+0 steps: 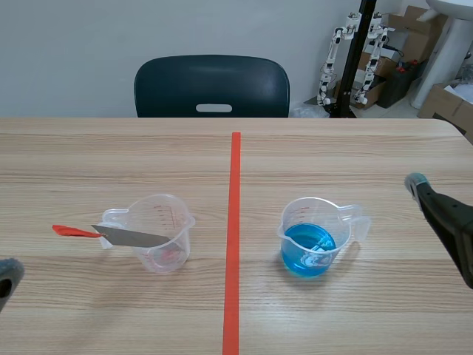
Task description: Do the redox reaction experiment. lift the metal plate out of the left beaker
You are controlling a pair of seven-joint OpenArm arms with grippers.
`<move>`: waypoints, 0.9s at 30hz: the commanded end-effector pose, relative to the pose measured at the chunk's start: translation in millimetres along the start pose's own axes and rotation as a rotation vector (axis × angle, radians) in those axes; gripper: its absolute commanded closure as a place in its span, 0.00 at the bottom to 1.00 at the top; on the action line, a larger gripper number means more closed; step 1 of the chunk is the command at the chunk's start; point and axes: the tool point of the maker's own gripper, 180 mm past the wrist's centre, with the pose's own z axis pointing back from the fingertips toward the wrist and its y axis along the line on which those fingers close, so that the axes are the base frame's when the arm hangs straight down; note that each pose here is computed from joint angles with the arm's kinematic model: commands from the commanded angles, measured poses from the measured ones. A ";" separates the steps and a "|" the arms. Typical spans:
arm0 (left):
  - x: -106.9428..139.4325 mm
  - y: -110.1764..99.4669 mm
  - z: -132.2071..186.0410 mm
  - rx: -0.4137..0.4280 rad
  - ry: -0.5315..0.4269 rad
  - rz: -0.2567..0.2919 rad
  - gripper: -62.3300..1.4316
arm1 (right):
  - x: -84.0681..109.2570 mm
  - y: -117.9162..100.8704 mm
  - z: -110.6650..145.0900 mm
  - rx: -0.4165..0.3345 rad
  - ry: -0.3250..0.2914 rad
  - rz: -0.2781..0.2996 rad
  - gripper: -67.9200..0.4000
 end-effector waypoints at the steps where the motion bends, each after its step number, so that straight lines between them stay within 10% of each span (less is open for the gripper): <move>1: 3.9 3.3 0.0 0.022 -0.016 0.003 0.13 | 11.5 -1.3 -1.0 -0.005 -0.039 0.006 0.00; 27: -13.0 8.0 -4.5 0.029 0.069 -0.014 0.13 | 13.0 3.6 -1.4 0.026 -0.046 0.012 0.00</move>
